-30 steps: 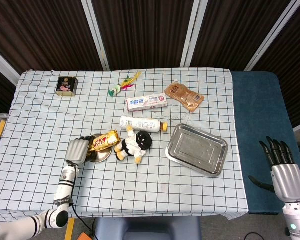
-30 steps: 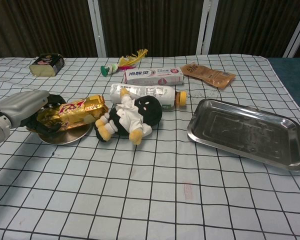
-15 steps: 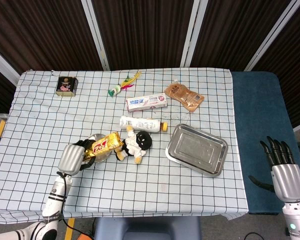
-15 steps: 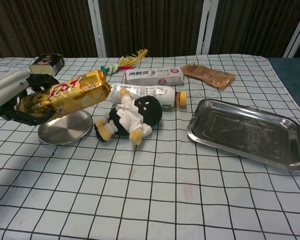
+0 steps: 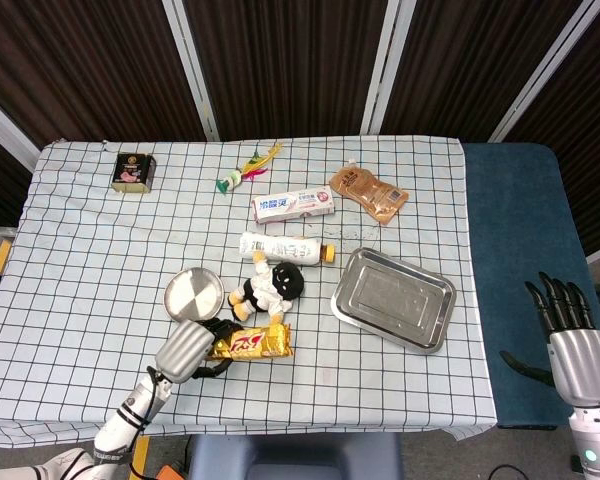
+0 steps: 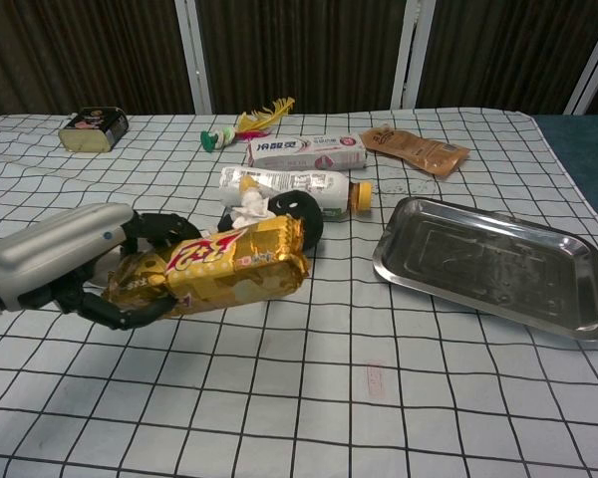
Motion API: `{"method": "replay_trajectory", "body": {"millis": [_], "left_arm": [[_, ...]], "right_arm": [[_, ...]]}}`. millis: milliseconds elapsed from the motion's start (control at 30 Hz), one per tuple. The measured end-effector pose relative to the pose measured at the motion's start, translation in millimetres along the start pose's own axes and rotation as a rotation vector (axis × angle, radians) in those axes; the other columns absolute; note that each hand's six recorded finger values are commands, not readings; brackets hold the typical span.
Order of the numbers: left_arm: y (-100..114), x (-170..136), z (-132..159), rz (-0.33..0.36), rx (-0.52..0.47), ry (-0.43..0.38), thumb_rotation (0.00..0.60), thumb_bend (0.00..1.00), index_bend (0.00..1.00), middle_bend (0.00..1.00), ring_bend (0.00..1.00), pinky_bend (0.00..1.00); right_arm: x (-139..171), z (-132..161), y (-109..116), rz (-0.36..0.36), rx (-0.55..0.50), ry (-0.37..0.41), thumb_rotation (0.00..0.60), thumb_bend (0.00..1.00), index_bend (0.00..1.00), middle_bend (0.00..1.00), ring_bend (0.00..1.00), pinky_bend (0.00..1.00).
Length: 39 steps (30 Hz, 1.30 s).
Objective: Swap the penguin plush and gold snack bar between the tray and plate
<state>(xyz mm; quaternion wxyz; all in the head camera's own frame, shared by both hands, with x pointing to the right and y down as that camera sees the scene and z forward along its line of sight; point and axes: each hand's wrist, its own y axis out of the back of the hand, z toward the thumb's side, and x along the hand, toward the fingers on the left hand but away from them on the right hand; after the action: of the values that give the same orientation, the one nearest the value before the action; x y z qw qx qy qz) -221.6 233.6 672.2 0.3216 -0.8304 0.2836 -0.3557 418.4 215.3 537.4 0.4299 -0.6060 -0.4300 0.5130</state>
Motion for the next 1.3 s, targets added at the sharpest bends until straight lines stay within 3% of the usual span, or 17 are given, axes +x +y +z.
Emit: {"method": "replay_trajectory", "body": {"millis": [233,367,467,600,733,967,1300], "left_arm": [[-22.9,15.1,25.1,-0.026,0.023,-0.048,0.6,0.61,0.59,0.6,0.56,0.66],[-29.7,21.4,32.5,-0.023,0.021,-0.053,0.6,0.56,0.48,0.49,0.46,0.63],[-30.8,22.8,31.4,-0.028,0.041,-0.052,0.6,0.47,0.33,0.37,0.37,0.54],[-30.8,21.4,26.9,-0.053,0.056,-0.041,0.6,0.42,0.13,0.17,0.18,0.38],[-28.6,17.9,23.1,-0.09,0.061,-0.021,0.6,0.41,0.04,0.06,0.04,0.21],[-16.5,11.7,18.9,-0.122,0.1,0.0,0.6,0.41,0.0,0.02,0.01,0.17],[7.4,47.8,-0.2,-0.033,0.151,0.101,0.6,0.4,0.0,0.0,0.0,0.15]], "right_arm": [[3.8,0.2,5.1,-0.017,-0.013,0.012,0.6,0.09,0.0,0.0,0.0,0.0],[4.7,-1.1,8.0,-0.026,-0.021,0.01,0.6,0.09,0.0,0.0,0.0,0.0],[4.9,-1.6,9.6,-0.032,-0.028,0.009,0.6,0.09,0.0,0.0,0.0,0.0],[4.4,-1.8,11.0,-0.043,-0.03,0.013,0.6,0.09,0.0,0.0,0.0,0.0],[3.9,-1.6,9.9,-0.042,-0.026,0.013,0.6,0.09,0.0,0.0,0.0,0.0],[3.6,-0.4,8.1,-0.037,-0.023,0.015,0.6,0.09,0.0,0.0,0.0,0.0],[4.7,1.0,6.5,-0.029,-0.024,0.021,0.6,0.09,0.0,0.0,0.0,0.0]]}}
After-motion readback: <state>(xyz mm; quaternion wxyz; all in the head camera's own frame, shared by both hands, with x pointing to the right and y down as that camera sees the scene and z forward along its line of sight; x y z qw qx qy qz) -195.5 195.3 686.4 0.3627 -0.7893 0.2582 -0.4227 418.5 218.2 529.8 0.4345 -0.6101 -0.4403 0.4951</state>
